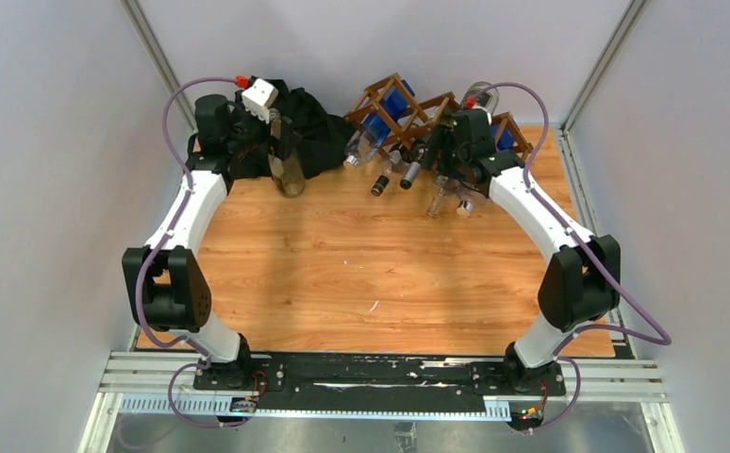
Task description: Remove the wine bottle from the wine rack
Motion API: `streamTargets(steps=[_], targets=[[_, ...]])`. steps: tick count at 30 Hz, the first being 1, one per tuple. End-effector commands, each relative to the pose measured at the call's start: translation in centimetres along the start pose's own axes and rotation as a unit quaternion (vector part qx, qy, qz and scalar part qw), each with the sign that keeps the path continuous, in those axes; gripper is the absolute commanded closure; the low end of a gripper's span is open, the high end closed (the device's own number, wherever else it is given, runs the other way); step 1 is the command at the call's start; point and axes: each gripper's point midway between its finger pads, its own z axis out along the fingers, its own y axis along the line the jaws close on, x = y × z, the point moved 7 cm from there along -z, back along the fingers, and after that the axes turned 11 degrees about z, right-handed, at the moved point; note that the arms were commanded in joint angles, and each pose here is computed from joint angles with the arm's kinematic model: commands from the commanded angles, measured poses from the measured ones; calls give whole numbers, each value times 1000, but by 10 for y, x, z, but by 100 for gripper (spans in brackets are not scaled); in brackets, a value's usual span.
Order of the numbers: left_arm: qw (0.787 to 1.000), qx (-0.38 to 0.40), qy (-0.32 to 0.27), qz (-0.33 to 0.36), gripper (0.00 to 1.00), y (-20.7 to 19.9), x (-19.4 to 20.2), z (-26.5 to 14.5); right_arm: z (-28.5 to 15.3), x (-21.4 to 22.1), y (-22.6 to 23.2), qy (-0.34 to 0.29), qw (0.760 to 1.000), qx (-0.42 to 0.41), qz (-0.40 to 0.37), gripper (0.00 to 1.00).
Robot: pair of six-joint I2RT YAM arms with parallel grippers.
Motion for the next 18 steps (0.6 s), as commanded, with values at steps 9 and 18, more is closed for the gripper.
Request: streamTargets(steps=[9, 18], targets=[[1000, -13, 7, 2, 0, 4, -44, -34, 11, -15, 2, -42, 998, 9, 42, 37], [998, -51, 31, 16, 0, 10, -35, -37, 11, -13, 3, -40, 998, 0, 54, 49]])
